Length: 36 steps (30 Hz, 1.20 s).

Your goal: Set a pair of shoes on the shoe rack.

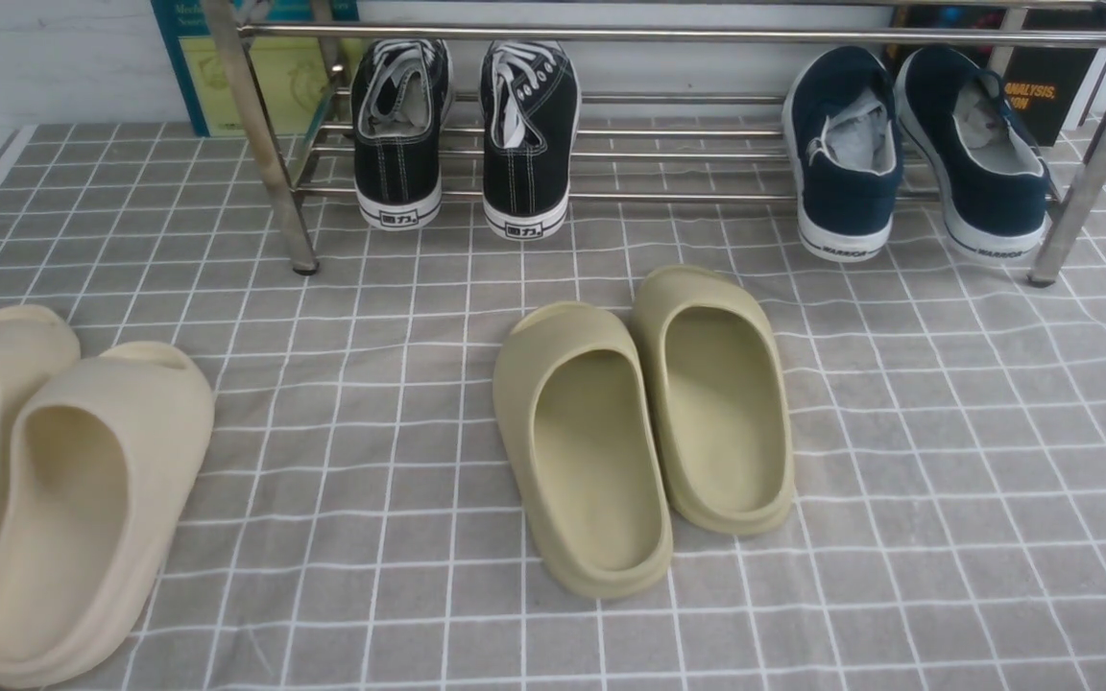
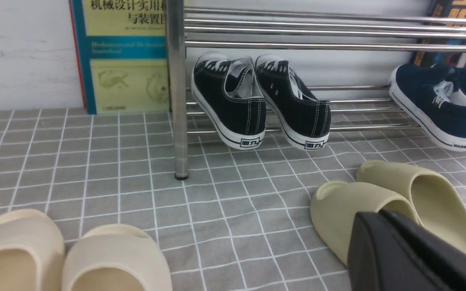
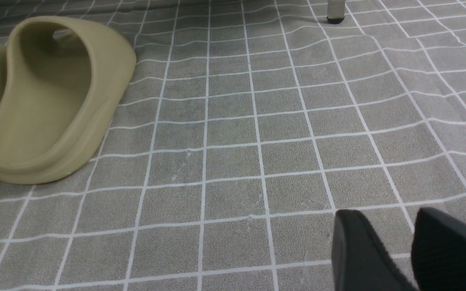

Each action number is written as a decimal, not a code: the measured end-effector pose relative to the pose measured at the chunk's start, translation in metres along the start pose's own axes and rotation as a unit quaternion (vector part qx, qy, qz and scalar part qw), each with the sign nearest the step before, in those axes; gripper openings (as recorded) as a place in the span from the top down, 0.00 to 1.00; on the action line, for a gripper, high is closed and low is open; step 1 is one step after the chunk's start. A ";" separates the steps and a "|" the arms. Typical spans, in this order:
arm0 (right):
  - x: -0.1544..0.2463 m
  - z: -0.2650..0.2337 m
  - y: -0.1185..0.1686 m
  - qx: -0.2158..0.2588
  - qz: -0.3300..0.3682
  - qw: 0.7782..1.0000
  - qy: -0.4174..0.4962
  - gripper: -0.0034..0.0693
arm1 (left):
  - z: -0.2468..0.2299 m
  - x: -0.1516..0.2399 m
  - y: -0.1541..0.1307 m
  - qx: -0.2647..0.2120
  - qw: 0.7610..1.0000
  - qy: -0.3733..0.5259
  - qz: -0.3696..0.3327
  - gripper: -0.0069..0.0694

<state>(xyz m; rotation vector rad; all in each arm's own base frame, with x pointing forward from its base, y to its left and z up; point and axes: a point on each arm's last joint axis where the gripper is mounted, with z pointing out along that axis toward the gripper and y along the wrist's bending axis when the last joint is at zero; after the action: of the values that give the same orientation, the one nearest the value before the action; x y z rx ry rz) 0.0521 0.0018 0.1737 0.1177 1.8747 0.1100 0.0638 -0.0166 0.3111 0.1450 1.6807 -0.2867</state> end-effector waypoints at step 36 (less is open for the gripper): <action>0.000 0.000 0.000 0.000 0.000 1.000 0.000 0.62 | 0.000 0.142 0.028 -0.166 0.980 0.086 -0.073 0.93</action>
<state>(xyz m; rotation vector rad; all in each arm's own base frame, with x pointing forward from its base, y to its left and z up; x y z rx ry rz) 0.0521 0.0018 0.1737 0.1177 1.8747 0.1100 0.0521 0.0007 0.1682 -0.2104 1.8894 -0.1009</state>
